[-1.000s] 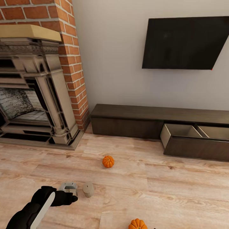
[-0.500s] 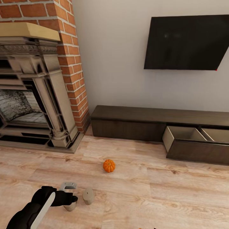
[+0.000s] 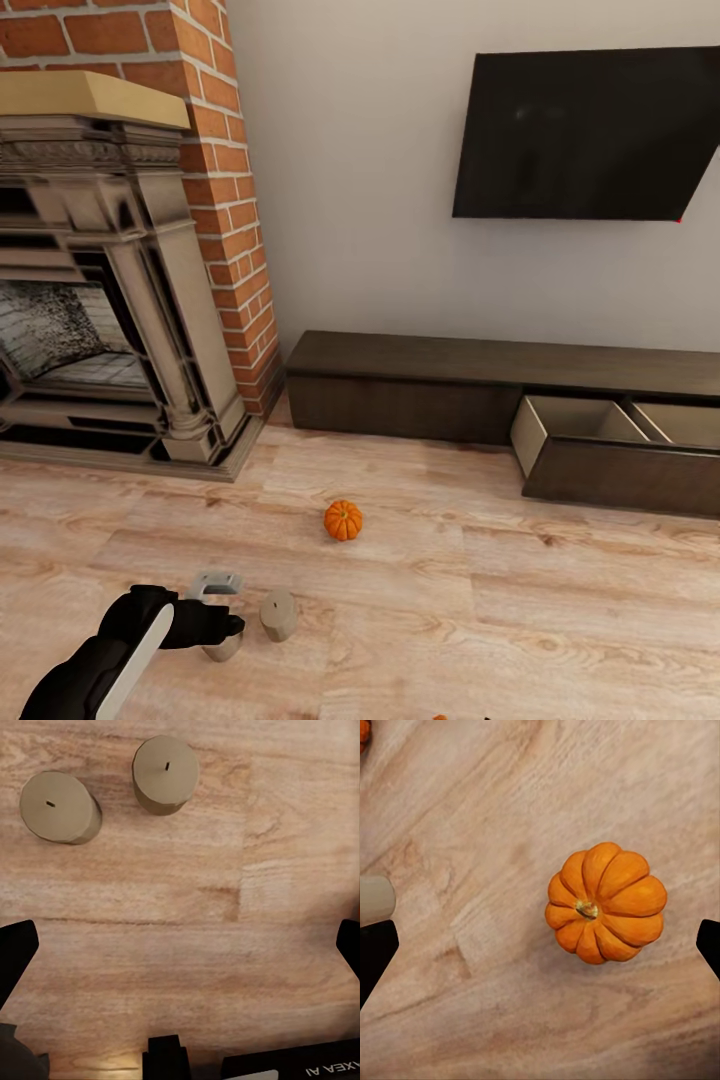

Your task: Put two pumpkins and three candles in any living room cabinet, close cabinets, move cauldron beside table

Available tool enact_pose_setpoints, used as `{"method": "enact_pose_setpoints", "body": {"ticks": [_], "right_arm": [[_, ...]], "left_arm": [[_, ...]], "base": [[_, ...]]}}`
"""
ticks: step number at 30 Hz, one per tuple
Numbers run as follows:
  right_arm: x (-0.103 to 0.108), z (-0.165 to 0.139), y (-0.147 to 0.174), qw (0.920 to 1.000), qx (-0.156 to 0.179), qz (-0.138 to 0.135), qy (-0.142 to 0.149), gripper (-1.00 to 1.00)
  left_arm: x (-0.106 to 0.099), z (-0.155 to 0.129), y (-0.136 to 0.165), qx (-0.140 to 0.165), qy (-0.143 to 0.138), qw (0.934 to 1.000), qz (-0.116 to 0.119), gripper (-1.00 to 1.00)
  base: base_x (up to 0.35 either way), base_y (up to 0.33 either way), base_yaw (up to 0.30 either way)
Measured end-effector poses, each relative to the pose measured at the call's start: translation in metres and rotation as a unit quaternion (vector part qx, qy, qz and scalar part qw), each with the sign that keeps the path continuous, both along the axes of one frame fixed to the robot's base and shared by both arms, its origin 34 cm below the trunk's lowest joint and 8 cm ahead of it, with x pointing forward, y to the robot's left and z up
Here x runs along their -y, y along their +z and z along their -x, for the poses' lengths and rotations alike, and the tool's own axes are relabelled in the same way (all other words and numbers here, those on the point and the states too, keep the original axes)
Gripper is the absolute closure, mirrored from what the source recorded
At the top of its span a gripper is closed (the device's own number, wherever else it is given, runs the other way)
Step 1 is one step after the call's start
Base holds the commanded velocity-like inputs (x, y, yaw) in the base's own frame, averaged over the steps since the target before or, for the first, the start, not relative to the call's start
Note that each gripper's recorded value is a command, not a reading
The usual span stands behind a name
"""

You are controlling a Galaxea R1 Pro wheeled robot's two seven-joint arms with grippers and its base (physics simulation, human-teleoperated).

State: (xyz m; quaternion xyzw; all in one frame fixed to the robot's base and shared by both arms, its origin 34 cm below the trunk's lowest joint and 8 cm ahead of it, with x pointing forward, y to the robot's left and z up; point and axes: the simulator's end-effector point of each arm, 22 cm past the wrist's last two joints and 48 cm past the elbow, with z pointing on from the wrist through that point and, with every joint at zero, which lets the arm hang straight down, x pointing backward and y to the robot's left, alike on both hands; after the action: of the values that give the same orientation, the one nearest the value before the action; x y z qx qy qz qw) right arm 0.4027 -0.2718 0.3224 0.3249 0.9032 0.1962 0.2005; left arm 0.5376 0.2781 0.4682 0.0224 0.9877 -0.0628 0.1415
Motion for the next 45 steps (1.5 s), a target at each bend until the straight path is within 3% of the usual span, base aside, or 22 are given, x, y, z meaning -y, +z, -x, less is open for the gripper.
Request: {"method": "enact_pose_setpoints", "body": {"ticks": [15, 26, 36, 45], "right_arm": [[0.001, -0.001, 0.000, 1.0000, 0.001, 0.001, -0.002, -1.00], [0.005, 0.001, -0.022, 0.9999, 0.008, 0.009, -0.006, -1.00], [0.024, 0.018, -0.055, 0.9978, -0.034, 0.054, -0.016, -1.00], [0.024, 0.019, -0.073, 0.9972, -0.034, 0.066, 0.000, -1.00]], "left_arm": [[0.004, -0.005, 0.006, 0.009, 0.003, 0.9999, 0.008, -1.00], [0.010, -0.002, -0.016, 0.010, 0.005, 0.9997, 0.020, -1.00], [0.033, 0.001, -0.035, 0.013, 0.004, 0.9991, 0.039, -1.00], [0.038, 0.005, -0.055, 0.013, 0.005, 0.9990, 0.042, -1.00]], "base": [[0.000, 0.000, 0.000], [0.000, 0.000, 0.000], [0.000, 0.000, 0.000], [-0.006, 0.000, 0.000]]}}
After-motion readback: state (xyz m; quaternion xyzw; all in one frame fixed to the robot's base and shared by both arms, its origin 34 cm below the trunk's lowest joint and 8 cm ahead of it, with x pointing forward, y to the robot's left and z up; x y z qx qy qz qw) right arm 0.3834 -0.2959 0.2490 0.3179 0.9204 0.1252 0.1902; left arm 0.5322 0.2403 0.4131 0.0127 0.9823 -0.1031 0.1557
